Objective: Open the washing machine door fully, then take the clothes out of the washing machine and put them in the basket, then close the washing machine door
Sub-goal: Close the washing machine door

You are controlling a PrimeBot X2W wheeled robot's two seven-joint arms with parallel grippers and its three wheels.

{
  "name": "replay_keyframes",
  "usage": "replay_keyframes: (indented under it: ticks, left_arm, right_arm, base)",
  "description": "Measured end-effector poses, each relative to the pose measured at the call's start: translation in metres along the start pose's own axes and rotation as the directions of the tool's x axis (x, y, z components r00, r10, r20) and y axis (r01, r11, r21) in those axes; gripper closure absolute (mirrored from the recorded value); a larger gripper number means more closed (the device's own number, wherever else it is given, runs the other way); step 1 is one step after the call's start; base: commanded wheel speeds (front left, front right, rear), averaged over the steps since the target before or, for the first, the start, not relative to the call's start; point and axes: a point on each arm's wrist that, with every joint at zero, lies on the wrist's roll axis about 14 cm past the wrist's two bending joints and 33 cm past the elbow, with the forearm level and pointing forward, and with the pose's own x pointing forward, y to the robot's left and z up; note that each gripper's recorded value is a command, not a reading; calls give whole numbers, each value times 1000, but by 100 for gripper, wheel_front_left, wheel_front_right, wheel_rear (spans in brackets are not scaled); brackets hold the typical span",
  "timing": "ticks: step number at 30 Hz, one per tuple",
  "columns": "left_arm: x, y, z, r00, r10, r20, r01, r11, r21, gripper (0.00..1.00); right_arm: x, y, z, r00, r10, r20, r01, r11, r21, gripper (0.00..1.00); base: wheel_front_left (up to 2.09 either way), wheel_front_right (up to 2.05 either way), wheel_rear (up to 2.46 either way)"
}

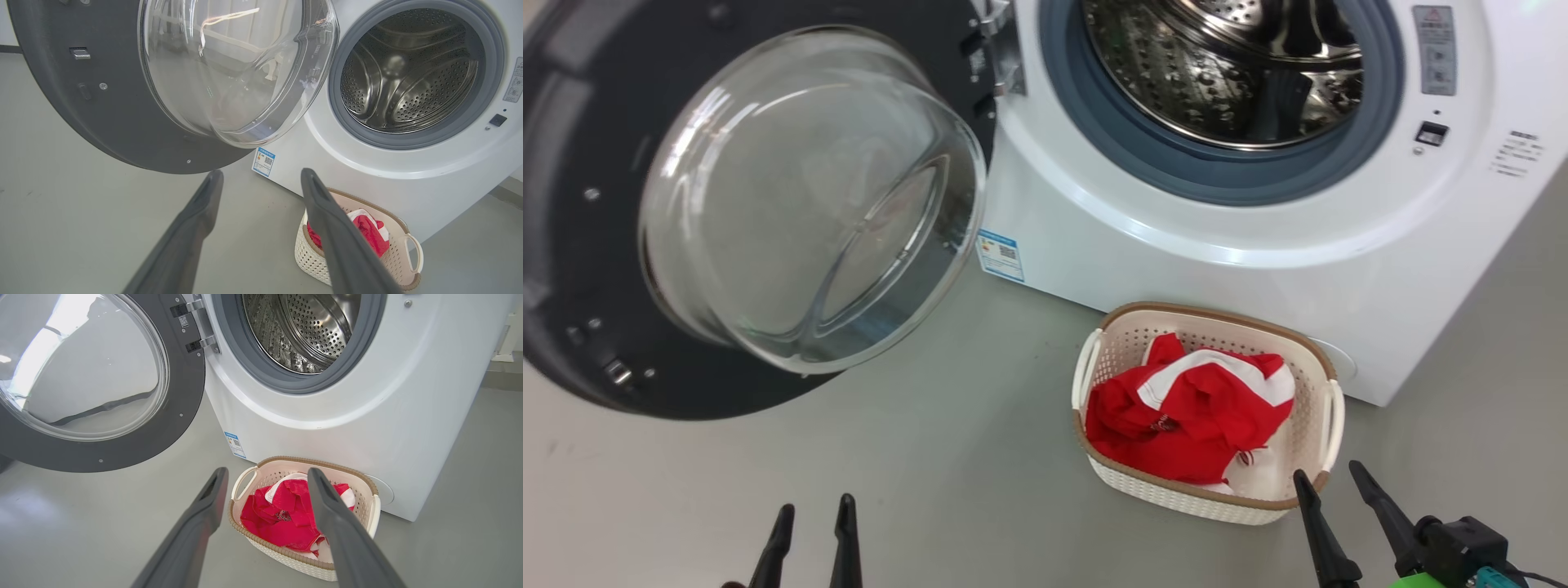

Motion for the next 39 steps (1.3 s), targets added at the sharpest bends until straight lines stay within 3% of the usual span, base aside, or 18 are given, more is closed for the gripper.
replay_keyframes:
  ticks: [6,19,20,21,23,24,30,34,39]
  left_arm:
    - [-13,24,6,996,84,20,-84,996,-15,0]
    - [-16,26,11,995,93,40,-93,995,-25,0]
    - [-16,26,11,995,93,40,-92,995,-30,9]
    - [-16,26,12,995,93,44,-91,995,-37,54]
    - [-15,27,18,994,96,60,-93,994,-59,95]
    - [-14,28,22,992,99,74,-94,993,-65,100]
    - [0,38,81,963,95,253,-82,995,-64,100]
    - [15,30,149,896,25,444,-36,999,16,100]
    - [21,34,223,780,12,626,-45,998,38,100]
  right_arm:
    - [10,23,-5,997,74,-20,-75,997,-10,0]
    - [9,31,-6,994,102,-29,-103,994,-25,0]
    - [8,31,-5,995,101,-27,-102,994,-26,0]
    - [8,30,-4,995,99,-25,-100,995,-27,0]
    - [7,30,-2,995,95,-19,-96,995,-29,0]
    - [7,29,-1,996,93,-16,-93,995,-28,0]
    - [7,25,2,997,76,-2,-76,997,-21,0]
    - [6,22,4,998,64,3,-64,998,-19,0]
    - [5,22,7,998,52,16,-52,999,-9,0]
  base:
    - [0,0,0]
    - [0,0,0]
    - [0,0,0]
    - [0,0,0]
    - [0,0,0]
    - [0,0,0]
    - [0,0,0]
    - [0,0,0]
    - [0,0,0]
